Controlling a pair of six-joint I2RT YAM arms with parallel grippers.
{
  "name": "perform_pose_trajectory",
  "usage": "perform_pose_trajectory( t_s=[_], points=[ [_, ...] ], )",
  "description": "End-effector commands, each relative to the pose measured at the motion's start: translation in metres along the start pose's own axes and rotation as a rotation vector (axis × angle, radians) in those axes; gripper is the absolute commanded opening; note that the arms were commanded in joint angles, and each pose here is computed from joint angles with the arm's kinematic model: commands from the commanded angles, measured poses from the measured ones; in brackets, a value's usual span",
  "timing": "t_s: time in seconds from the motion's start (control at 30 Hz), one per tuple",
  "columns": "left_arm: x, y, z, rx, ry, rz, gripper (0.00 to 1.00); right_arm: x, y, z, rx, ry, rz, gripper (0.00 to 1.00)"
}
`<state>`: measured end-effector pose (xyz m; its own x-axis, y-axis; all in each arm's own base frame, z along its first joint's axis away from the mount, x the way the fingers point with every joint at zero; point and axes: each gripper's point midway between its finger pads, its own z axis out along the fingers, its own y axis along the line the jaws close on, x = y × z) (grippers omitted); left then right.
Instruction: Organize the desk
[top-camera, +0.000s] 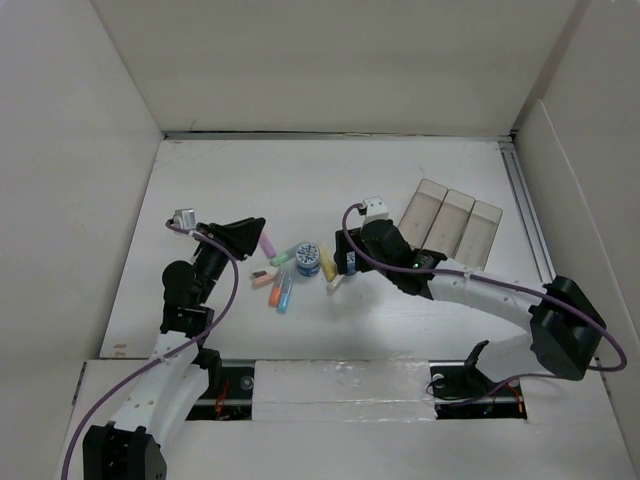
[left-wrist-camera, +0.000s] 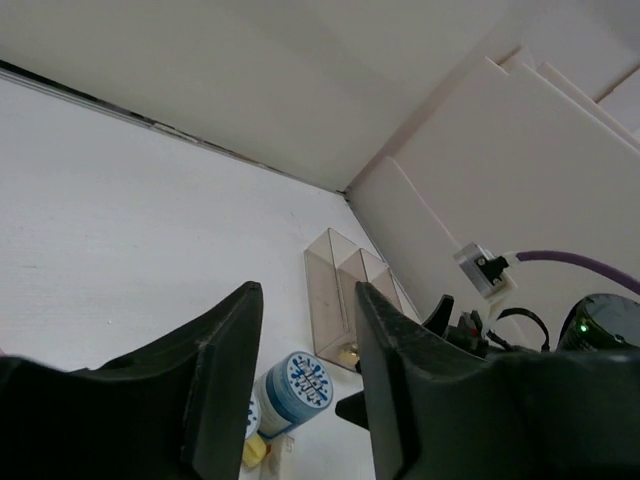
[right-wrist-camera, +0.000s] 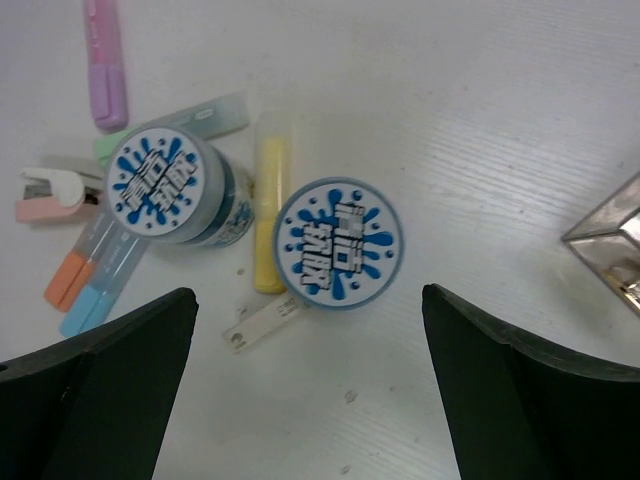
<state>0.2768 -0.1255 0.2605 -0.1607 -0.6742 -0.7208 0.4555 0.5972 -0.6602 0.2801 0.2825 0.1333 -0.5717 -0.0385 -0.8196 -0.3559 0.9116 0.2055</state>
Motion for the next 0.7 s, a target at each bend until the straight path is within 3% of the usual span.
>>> perform_pose_trajectory(
  t_s=[0.0,0.1,0.47,0.67],
  points=[
    [-0.011,-0.017,-0.001,0.067,-0.039,0.023,0.4,-0.025,-0.013,0.003,0.036,-0.036,0.045,1.0],
    [-0.011,-0.024,-0.001,0.098,-0.027,0.015,0.51,-0.02,-0.016,0.015,0.038,0.003,0.041,1.0],
    [-0.001,-0.022,0.003,0.096,0.032,-0.018,0.52,-0.011,-0.003,0.049,0.021,0.071,0.016,1.0],
    [-0.001,-0.024,0.002,0.102,0.029,-0.02,0.52,-0.001,-0.016,0.052,0.101,0.081,0.011,0.9]
  ],
)
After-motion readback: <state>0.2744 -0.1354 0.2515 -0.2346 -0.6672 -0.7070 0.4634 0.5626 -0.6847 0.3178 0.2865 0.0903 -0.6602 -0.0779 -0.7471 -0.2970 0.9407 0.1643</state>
